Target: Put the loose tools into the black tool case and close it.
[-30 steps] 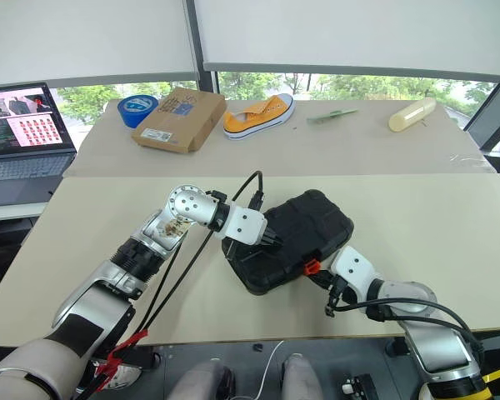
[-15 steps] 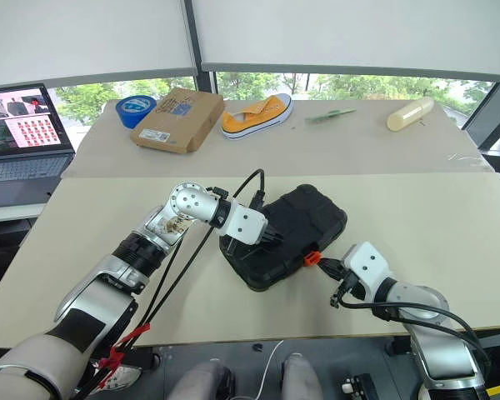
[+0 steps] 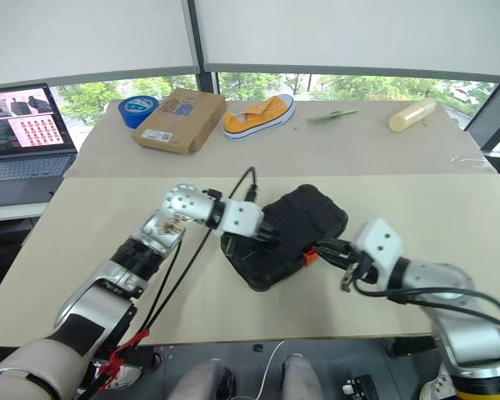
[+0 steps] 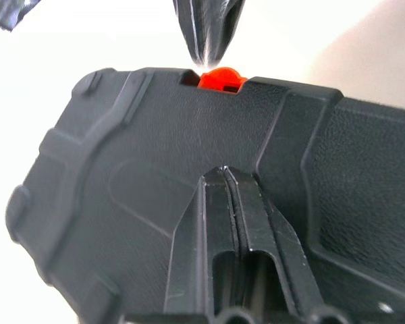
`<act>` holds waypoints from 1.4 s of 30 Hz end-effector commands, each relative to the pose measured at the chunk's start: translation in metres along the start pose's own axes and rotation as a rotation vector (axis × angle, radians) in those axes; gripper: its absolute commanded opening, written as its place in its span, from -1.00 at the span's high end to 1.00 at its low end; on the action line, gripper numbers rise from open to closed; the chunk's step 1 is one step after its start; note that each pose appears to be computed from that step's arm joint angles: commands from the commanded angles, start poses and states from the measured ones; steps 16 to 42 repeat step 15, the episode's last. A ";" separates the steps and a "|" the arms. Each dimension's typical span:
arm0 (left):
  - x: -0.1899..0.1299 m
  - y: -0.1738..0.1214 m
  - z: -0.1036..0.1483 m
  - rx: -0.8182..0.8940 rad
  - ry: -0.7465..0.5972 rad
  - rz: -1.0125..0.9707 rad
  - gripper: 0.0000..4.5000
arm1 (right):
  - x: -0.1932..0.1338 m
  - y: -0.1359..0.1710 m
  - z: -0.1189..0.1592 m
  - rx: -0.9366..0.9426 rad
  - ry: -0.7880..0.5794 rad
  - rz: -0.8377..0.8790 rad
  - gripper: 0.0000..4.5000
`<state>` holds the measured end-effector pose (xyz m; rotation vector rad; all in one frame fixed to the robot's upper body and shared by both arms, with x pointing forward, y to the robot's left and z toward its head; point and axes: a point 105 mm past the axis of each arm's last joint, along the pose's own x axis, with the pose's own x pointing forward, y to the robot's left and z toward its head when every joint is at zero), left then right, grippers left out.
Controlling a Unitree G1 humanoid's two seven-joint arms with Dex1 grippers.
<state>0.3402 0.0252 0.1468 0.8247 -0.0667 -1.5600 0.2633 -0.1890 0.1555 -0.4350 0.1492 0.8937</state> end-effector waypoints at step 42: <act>-0.207 -0.105 0.018 -0.744 0.021 0.246 -0.96 | -0.091 -0.052 0.026 0.235 0.072 0.242 -0.99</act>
